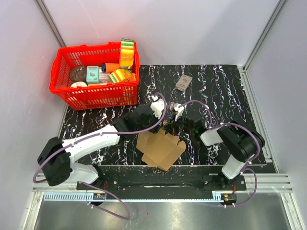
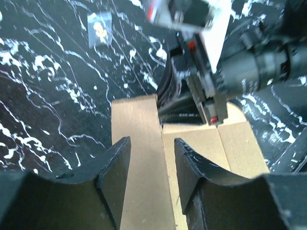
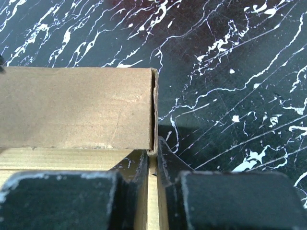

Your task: Fold the paper box

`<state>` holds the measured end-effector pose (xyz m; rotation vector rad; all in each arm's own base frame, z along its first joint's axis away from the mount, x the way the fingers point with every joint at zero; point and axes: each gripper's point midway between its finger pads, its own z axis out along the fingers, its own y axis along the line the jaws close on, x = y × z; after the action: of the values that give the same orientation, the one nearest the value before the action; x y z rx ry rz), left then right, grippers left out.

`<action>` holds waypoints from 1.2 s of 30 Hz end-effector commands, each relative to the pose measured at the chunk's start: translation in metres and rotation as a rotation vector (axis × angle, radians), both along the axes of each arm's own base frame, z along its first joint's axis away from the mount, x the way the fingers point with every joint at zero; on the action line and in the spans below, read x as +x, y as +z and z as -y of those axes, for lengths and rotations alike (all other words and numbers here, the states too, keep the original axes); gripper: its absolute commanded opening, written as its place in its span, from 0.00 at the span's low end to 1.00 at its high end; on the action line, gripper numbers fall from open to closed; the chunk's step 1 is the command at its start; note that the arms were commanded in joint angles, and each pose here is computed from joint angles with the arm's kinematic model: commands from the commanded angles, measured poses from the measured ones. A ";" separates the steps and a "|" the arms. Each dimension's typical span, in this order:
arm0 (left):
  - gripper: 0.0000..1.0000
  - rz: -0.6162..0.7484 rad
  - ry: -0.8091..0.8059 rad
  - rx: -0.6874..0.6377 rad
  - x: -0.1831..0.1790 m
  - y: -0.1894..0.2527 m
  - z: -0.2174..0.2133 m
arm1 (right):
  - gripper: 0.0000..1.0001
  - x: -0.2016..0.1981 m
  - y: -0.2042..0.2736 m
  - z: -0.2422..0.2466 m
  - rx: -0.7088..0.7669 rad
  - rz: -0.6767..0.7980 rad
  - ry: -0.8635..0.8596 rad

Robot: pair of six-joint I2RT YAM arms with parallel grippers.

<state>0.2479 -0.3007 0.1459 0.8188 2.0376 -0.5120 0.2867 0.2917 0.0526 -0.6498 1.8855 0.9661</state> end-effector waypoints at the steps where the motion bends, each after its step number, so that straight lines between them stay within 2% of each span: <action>1: 0.47 0.109 -0.003 -0.080 0.010 0.069 0.007 | 0.01 0.000 0.032 -0.009 0.014 0.039 0.053; 6: 0.48 0.162 0.024 -0.120 0.003 0.109 -0.009 | 0.00 -0.005 0.050 -0.008 -0.046 0.038 0.102; 11: 0.49 0.170 0.071 -0.146 -0.014 0.121 -0.039 | 0.00 -0.010 0.067 0.003 -0.202 0.020 0.169; 15: 0.49 0.161 0.088 -0.189 -0.029 0.125 -0.056 | 0.00 -0.016 0.077 0.014 -0.333 -0.058 0.205; 20: 0.49 0.140 0.115 -0.225 -0.043 0.128 -0.073 | 0.00 -0.003 0.091 0.028 -0.466 -0.093 0.125; 22: 0.49 0.139 0.121 -0.247 -0.048 0.134 -0.078 | 0.00 0.004 0.093 0.040 -0.560 -0.107 0.080; 27: 0.50 0.156 0.131 -0.278 -0.056 0.149 -0.090 | 0.00 0.006 0.095 0.062 -0.776 -0.194 0.094; 36: 0.50 0.170 0.142 -0.277 -0.064 0.157 -0.104 | 0.00 0.002 0.076 0.074 -1.113 -0.237 0.297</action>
<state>0.1852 -0.2051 0.2808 0.5806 1.8524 -0.6022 0.3059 0.2399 0.1322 -1.2709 2.4571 0.2195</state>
